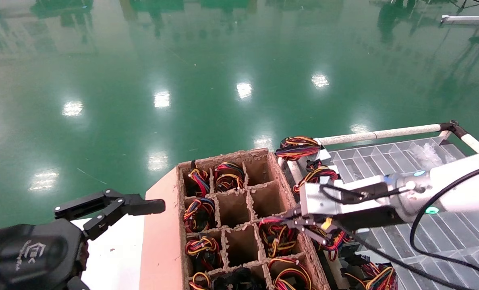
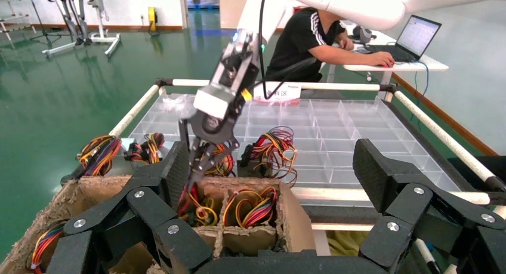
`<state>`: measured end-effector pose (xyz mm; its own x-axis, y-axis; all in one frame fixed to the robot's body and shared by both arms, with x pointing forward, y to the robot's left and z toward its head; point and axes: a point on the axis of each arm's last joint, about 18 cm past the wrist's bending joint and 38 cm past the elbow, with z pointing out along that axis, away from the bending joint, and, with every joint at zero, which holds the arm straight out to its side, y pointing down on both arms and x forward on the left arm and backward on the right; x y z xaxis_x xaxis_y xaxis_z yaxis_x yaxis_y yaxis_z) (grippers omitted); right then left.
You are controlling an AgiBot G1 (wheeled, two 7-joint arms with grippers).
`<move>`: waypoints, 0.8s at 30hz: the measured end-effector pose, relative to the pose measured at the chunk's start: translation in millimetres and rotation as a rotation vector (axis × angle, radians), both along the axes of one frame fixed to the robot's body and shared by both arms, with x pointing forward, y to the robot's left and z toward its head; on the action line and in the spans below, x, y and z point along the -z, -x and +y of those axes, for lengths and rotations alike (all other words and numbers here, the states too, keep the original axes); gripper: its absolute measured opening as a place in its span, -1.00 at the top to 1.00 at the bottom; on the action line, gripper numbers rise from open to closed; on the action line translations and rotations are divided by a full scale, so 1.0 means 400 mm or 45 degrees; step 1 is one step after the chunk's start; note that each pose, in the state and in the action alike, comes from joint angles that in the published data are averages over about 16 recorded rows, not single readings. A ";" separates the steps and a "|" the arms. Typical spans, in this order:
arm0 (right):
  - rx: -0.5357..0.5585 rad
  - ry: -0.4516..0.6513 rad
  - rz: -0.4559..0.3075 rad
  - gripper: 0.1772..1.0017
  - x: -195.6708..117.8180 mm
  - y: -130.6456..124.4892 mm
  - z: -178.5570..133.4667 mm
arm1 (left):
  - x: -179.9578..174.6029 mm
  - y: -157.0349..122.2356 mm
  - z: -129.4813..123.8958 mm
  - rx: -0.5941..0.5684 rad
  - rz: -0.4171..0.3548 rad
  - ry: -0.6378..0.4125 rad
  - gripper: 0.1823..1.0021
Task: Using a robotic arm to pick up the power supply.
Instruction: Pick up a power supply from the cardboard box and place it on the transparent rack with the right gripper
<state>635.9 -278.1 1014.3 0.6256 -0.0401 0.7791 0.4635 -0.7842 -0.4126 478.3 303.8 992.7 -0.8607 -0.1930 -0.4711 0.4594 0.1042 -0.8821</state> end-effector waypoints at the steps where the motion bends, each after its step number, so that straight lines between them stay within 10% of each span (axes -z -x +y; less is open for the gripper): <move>1: -0.004 -0.009 -0.012 0.90 -0.013 0.005 0.000 | 0.000 0.000 0.000 0.000 0.000 0.000 -1.00; 24: -0.099 -0.205 -0.512 0.94 -0.437 0.149 -0.045 | 0.000 0.000 0.000 0.000 0.000 0.000 -1.00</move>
